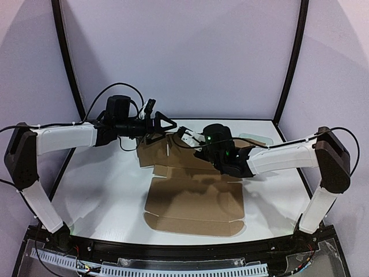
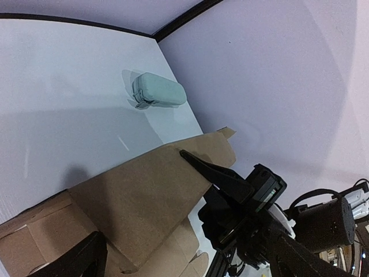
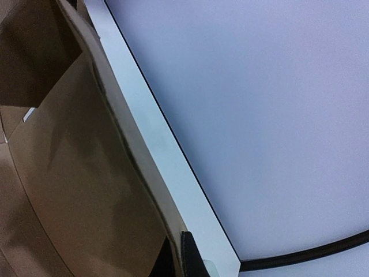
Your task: Fold the paper box
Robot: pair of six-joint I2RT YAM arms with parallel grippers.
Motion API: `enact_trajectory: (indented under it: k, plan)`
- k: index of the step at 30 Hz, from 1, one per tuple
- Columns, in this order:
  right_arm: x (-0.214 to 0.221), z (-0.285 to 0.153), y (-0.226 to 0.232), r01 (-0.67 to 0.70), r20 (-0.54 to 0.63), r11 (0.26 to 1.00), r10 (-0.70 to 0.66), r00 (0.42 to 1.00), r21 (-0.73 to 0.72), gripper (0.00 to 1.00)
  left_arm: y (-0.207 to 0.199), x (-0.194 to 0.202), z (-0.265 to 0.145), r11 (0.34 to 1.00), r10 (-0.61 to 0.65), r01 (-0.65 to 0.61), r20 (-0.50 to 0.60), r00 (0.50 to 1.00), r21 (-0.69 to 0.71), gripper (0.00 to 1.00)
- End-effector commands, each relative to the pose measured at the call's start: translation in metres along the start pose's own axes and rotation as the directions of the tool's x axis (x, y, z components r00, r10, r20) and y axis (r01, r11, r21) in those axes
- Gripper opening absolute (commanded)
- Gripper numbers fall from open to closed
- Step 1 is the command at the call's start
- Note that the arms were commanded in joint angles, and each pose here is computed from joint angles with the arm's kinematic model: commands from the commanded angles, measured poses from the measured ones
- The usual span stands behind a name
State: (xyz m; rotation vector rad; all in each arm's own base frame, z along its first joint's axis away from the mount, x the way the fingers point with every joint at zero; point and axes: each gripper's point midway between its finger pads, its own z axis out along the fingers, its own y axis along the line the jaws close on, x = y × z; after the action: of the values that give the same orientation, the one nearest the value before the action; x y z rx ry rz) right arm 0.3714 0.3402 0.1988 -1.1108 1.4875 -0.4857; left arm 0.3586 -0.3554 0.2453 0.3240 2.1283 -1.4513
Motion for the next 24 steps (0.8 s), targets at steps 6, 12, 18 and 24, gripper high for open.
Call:
enact_trajectory:
  k: [6,12,18,24]
  plan:
    - [0.008,-0.024,0.065,0.033,0.068,0.977,-0.019,0.997,-0.212,0.00,-0.003,0.008,0.007,0.999,-0.031,0.030,0.032,0.999,0.042,0.99]
    - [0.024,-0.031,0.084,0.207,0.087,0.956,-0.193,0.977,-0.207,0.00,-0.002,0.005,0.005,0.998,-0.056,0.055,0.045,0.997,0.027,0.99]
    - [0.031,-0.020,0.102,0.284,0.023,0.952,-0.284,0.959,-0.109,0.06,0.002,0.009,0.006,0.996,-0.086,0.085,0.044,0.995,0.030,0.99]
    - [0.036,-0.021,0.115,0.356,-0.034,0.933,-0.354,0.935,0.058,0.06,0.009,0.013,0.004,0.995,-0.099,0.099,0.043,0.994,-0.004,0.99]
